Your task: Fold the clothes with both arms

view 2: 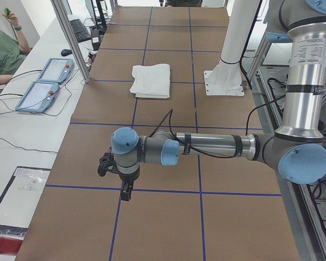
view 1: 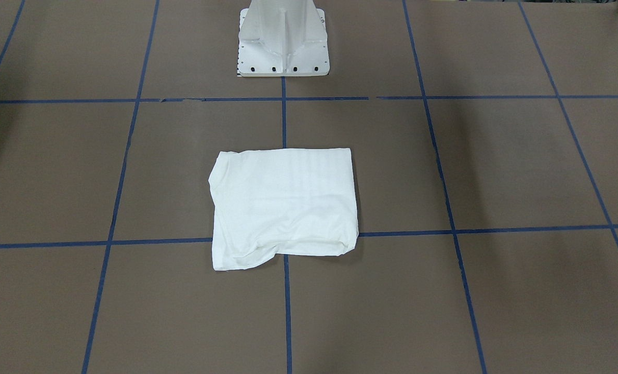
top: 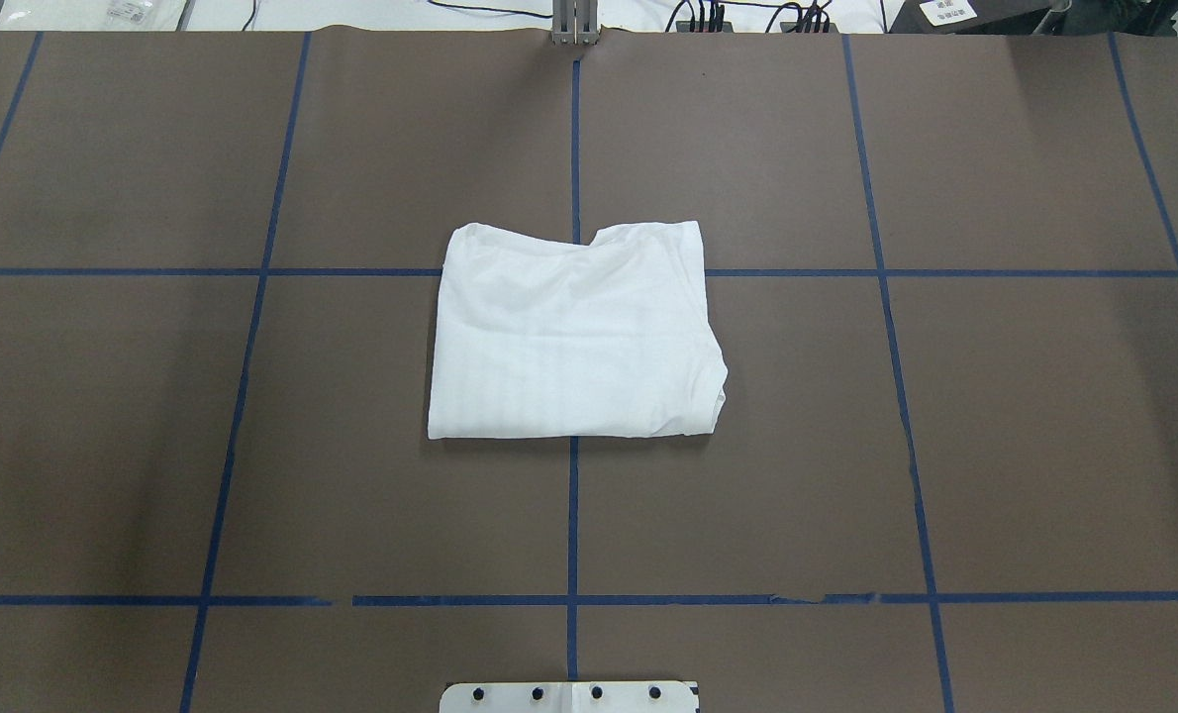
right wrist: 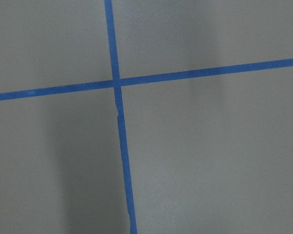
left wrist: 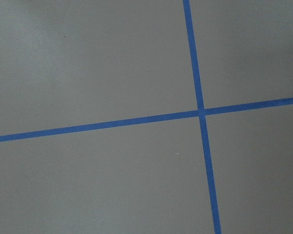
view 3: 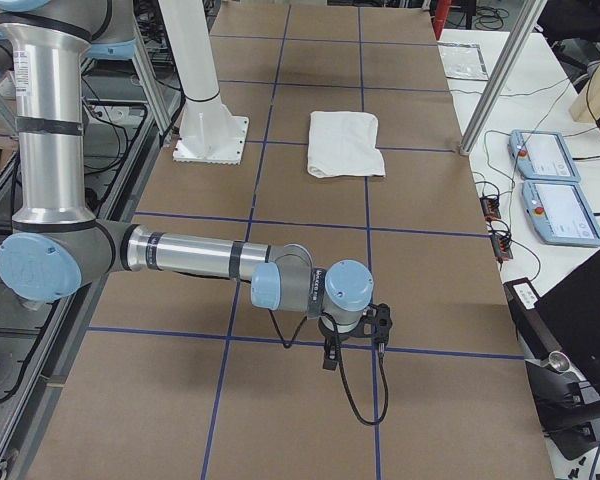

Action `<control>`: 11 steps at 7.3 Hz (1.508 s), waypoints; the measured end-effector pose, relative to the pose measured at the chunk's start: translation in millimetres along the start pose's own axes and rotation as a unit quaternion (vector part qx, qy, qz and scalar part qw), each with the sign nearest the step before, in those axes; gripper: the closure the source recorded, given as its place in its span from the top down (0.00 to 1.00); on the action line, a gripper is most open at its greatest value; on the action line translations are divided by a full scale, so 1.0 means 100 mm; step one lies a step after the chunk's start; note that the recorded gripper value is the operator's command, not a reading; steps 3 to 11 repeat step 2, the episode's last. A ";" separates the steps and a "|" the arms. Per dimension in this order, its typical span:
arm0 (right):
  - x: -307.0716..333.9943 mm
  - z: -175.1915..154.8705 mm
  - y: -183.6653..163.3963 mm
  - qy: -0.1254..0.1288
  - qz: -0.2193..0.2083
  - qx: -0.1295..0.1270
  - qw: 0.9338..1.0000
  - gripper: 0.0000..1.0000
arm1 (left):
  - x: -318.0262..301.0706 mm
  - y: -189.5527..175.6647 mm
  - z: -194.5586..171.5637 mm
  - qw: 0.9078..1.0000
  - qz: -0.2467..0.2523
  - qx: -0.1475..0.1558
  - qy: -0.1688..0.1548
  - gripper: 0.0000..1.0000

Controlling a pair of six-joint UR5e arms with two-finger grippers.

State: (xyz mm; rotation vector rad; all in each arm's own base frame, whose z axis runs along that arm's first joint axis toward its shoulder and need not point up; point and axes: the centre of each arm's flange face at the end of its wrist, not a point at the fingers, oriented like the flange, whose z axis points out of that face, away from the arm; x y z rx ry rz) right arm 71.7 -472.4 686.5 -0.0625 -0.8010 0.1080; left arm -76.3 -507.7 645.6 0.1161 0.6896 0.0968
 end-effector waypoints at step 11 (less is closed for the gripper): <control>0.00 0.00 0.00 0.000 0.000 0.000 1.000 1.00 | 0.00 0.00 0.00 1.000 0.001 0.000 0.000 1.00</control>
